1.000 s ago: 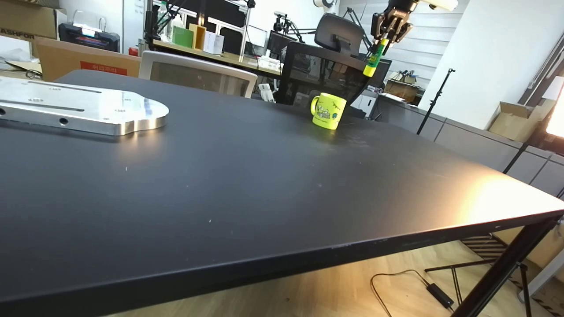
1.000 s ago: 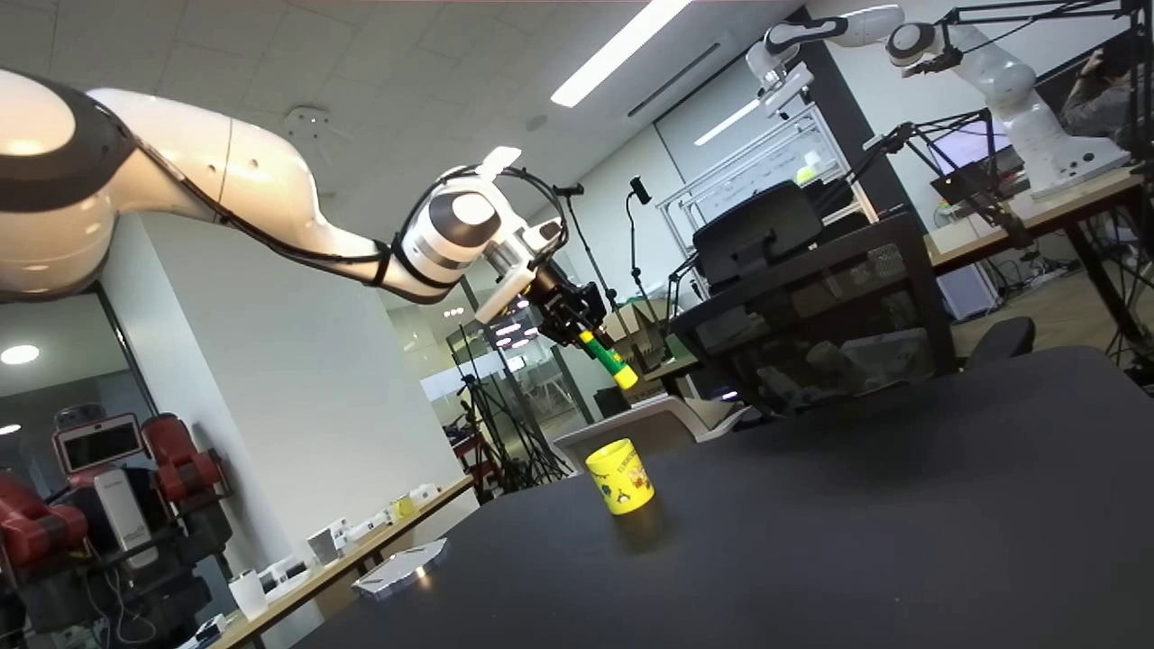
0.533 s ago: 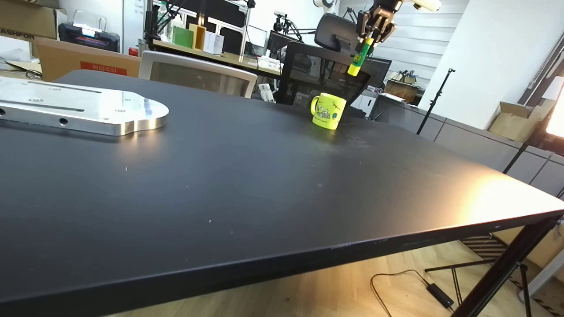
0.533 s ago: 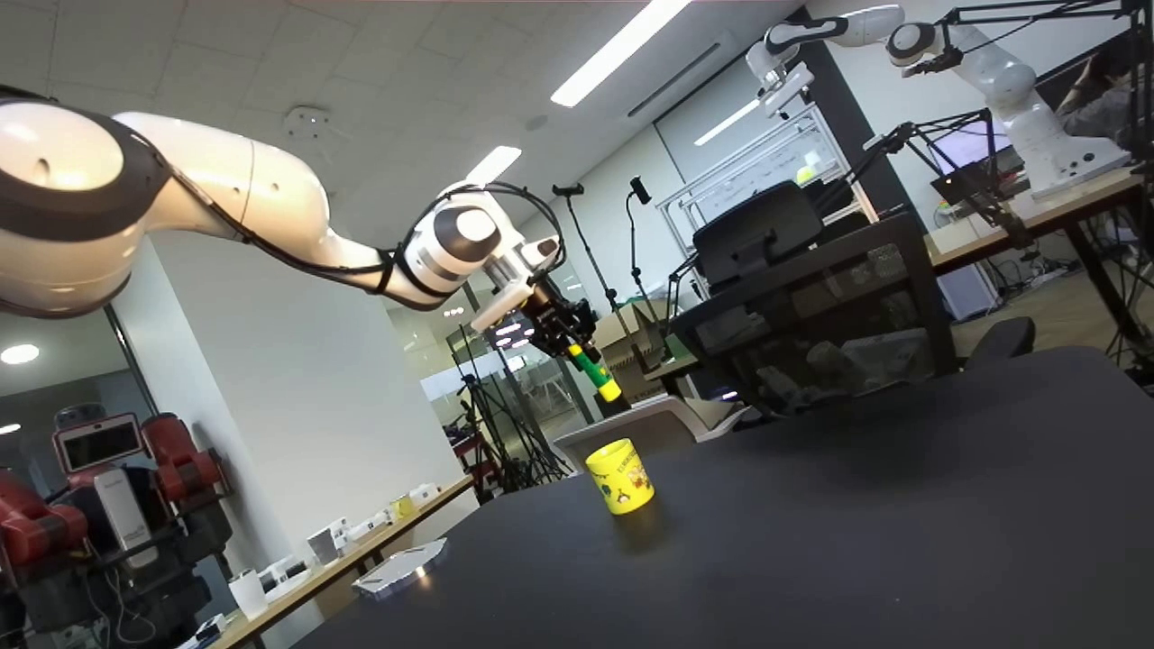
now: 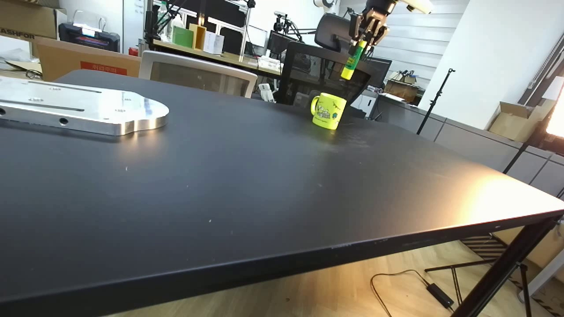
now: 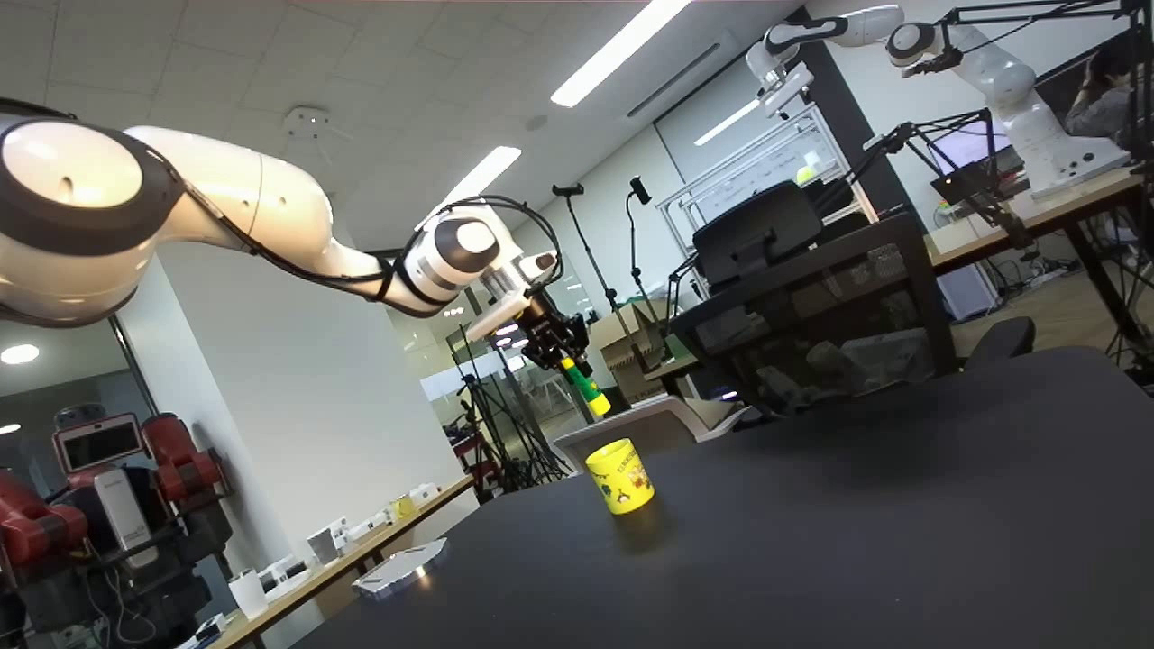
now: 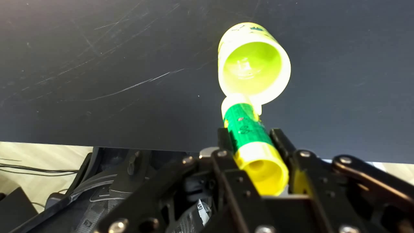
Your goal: Put the yellow object in the yellow mug cup
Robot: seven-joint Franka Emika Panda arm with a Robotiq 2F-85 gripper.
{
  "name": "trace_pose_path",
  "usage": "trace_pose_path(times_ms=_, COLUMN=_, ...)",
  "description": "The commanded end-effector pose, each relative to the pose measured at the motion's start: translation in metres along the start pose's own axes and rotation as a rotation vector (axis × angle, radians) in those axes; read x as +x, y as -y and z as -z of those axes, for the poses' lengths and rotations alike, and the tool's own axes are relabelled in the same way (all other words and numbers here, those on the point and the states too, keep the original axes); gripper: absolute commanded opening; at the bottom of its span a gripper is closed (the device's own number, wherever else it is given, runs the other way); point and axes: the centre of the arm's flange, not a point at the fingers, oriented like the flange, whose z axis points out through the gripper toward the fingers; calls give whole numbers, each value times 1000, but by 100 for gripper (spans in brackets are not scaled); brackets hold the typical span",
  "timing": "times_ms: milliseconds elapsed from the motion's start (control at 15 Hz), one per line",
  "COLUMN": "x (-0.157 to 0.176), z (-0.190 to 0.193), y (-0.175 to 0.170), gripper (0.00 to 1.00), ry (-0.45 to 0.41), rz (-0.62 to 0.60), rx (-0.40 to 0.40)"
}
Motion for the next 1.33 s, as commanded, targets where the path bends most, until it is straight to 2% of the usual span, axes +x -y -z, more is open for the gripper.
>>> trace_pose_path(times_ms=0, x=0, z=0, y=0, gripper=34, ry=1, rz=0, rx=-1)
trace_pose_path(times_ms=267, x=1, z=2, y=-1, gripper=34, ry=1, rz=-1, rx=-1)
trace_pose_path(times_ms=333, x=3, z=1, y=0, gripper=9, ry=-1, rz=0, rx=4)
trace_pose_path(times_ms=800, x=19, z=-5, y=8, gripper=9, ry=-24, rz=3, rx=28)
trace_pose_path(times_ms=1267, x=27, z=-30, y=10, gripper=9, ry=18, rz=-7, rx=53)
